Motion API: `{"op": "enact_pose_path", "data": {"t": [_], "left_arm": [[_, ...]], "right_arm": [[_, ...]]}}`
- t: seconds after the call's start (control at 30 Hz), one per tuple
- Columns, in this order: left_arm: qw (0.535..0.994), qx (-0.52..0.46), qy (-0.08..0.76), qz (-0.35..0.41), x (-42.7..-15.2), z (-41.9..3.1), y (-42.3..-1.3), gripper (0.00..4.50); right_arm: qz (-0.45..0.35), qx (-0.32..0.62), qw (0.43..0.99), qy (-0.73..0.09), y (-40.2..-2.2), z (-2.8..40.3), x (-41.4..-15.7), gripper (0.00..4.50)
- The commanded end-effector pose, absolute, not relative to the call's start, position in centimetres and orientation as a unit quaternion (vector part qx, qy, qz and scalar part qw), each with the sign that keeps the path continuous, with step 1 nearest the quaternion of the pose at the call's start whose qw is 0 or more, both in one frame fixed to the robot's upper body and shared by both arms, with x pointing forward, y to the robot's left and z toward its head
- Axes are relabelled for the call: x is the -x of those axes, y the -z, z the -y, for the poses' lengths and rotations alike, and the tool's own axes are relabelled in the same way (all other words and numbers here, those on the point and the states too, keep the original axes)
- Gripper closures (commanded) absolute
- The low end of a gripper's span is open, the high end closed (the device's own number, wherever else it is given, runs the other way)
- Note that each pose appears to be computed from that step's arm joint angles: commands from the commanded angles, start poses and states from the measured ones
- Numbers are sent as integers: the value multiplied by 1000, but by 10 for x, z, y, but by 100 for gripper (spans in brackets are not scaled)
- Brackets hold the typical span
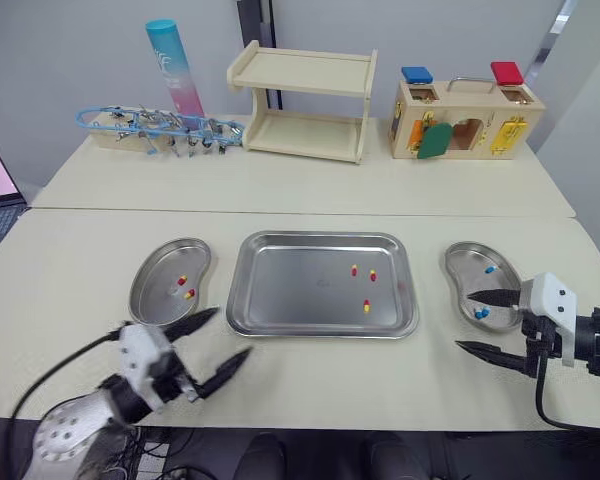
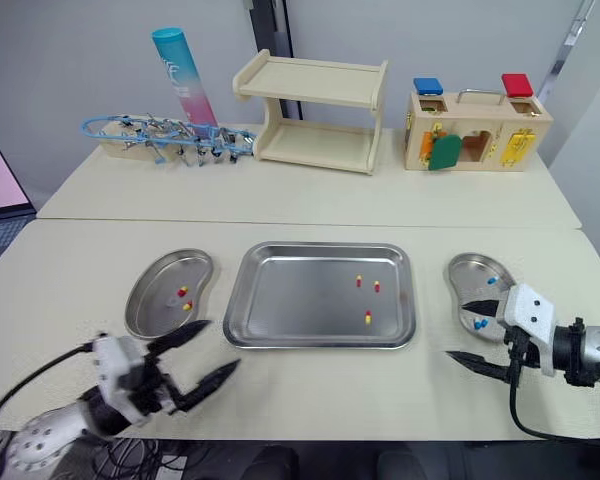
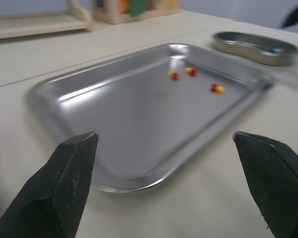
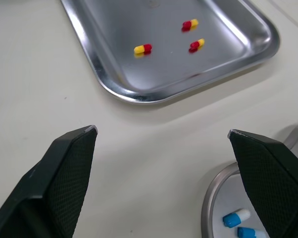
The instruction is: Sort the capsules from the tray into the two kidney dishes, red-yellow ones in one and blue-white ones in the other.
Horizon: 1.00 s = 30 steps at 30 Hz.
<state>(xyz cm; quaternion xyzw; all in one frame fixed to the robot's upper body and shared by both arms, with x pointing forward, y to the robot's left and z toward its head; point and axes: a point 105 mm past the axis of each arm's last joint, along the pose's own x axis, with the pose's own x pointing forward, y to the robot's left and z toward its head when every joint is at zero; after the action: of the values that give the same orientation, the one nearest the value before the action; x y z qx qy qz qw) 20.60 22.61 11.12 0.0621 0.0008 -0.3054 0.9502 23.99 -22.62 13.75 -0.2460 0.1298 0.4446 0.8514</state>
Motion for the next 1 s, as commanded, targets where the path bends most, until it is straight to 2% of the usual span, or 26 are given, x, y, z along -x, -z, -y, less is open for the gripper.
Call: {"op": "enact_pose_path", "data": {"t": [0.03,0.17,0.33,0.57,1.0], "left_arm": [[977,-81,198,-9,-198,-280,-120,0],[989,-112,84,-45,-184,-356,-118,0],[989,-116,42,-82,-175,-402,-116,0],[984,-109,71,-123,-170,-417,-114,0],[983,-118,70,-124,-176,-416,-125,0]], "right_arm": [[-89,291,870,-388,-147,249,-246,2],[-73,297,880,-362,-148,279,-239,2],[-115,308,871,-364,-143,311,-226,2],[-150,328,877,-318,-149,353,-233,2],[-146,315,879,-326,-150,348,-243,2]]}}
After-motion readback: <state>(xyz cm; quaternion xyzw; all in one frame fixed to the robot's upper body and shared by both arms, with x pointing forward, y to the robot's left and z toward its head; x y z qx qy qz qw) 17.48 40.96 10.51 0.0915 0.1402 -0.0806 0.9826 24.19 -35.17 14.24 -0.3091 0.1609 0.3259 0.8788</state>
